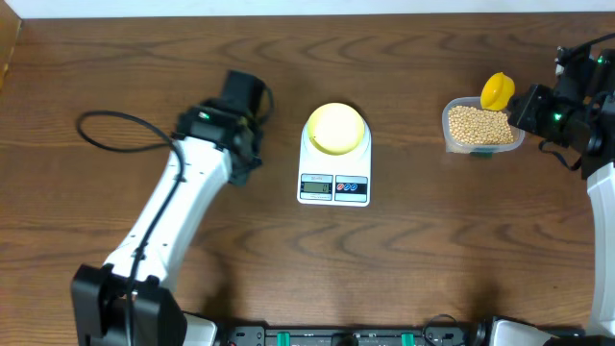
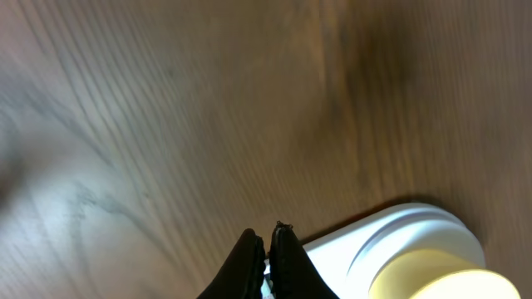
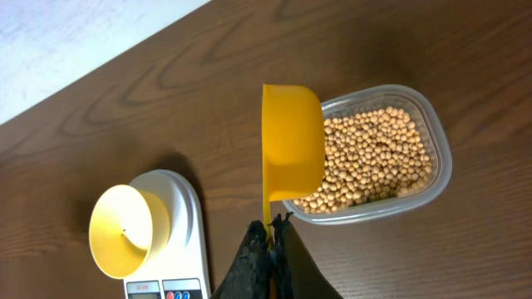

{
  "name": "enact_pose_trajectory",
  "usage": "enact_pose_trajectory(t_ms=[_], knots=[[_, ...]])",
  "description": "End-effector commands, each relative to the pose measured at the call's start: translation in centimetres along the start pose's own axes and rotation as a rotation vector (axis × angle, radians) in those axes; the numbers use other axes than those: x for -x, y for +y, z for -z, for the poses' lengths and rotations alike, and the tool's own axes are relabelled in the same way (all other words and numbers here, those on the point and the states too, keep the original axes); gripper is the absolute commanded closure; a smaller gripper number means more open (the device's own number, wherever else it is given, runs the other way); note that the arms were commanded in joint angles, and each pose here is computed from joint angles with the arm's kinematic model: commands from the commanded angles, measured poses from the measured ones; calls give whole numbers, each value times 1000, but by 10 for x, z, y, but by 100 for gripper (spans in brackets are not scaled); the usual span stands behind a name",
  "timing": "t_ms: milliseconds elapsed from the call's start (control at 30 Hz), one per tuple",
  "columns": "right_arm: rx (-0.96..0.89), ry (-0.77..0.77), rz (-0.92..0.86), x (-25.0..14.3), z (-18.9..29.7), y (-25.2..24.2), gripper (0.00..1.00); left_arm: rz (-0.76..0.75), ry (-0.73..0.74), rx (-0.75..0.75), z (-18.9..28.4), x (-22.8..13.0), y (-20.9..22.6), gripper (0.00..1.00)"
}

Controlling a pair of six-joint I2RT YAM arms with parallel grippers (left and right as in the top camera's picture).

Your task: Scoop item into bowl and weigh 50g on scale

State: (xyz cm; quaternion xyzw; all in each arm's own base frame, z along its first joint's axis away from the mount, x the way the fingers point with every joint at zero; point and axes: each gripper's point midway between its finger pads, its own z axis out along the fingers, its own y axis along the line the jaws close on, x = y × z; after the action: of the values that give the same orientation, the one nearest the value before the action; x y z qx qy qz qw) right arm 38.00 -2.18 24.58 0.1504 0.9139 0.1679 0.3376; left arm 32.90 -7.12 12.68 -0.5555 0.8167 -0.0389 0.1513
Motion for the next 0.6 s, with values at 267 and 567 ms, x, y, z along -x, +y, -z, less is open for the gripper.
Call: enact_pose_trajectory(t_ms=[267, 567], knots=[[14, -27, 33, 7, 9, 5, 99, -7, 69, -60, -19, -60, -8, 92], [14, -27, 33, 7, 9, 5, 99, -148, 52, -107, -18, -62, -18, 92]])
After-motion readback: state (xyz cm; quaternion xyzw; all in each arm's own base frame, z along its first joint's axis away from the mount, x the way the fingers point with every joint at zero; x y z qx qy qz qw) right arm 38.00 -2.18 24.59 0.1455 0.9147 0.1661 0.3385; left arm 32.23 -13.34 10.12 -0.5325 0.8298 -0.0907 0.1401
